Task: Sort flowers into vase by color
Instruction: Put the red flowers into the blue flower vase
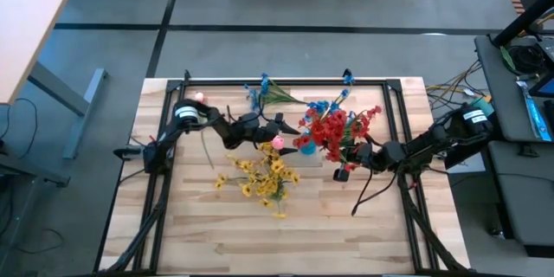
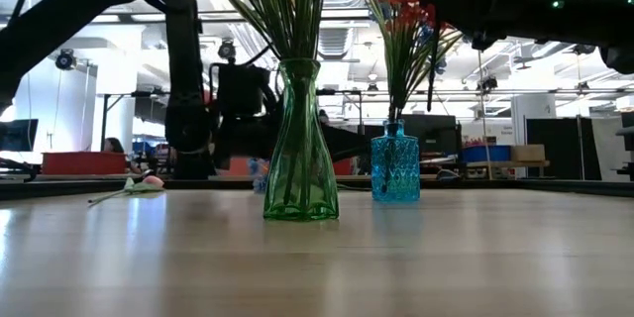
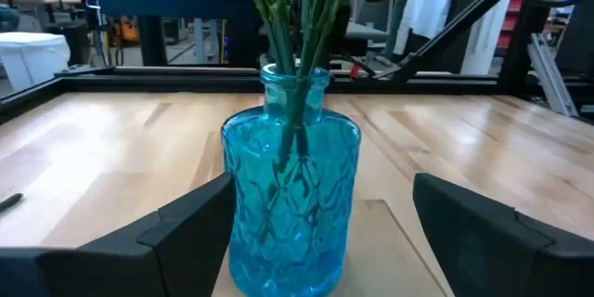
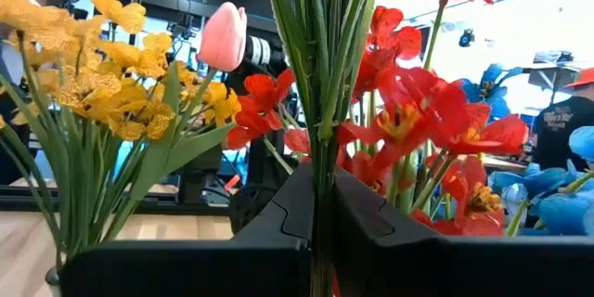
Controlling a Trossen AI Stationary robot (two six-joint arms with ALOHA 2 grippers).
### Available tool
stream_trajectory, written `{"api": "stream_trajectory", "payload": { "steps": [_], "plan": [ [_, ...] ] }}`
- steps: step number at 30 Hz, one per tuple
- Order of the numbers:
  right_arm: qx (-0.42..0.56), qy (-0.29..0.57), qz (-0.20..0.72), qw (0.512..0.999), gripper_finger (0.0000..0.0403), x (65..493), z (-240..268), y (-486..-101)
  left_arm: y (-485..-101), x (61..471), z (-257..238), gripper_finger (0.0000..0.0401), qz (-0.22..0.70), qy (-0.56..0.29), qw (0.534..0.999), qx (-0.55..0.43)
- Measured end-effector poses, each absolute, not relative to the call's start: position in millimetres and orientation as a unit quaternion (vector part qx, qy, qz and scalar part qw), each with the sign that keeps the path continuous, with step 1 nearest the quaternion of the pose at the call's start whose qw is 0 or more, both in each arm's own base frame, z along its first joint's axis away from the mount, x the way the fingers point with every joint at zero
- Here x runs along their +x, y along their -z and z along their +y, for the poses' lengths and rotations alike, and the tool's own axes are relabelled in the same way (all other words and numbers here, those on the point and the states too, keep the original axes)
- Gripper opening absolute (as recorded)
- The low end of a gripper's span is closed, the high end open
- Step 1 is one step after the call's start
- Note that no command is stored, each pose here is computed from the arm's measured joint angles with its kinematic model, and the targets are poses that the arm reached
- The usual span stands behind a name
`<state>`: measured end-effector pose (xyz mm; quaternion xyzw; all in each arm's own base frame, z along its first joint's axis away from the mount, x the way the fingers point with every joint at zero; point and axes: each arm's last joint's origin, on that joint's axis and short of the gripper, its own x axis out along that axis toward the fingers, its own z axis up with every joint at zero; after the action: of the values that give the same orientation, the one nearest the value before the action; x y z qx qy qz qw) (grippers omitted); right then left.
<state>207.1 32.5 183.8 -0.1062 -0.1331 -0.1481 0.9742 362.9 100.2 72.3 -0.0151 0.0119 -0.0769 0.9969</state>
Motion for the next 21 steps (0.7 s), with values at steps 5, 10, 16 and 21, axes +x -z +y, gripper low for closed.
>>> {"api": "stream_trajectory", "payload": {
  "steps": [5,10,16,21],
  "plan": [
    [-0.099,0.154,-0.147,0.972,0.0013,212.7,31.7,-190.6,-64.7,367.5,103.5,0.0311,0.011,0.075,0.997,-0.028],
    [-0.098,0.176,-0.15,0.968,0.0013,219.9,25.2,-196.7,-65.9,370.5,106.2,0.0311,0.004,0.072,0.997,-0.023],
    [-0.09,0.198,-0.146,0.965,0.0013,219.8,18.2,-195.3,-67.5,374.3,107.5,0.0311,0.003,0.072,0.997,-0.016],
    [-0.091,0.203,-0.141,0.965,0.0013,220.3,15.2,-194.5,-66.5,381.3,109.9,0.0311,0.023,0.071,0.997,-0.01]
  ]
}}
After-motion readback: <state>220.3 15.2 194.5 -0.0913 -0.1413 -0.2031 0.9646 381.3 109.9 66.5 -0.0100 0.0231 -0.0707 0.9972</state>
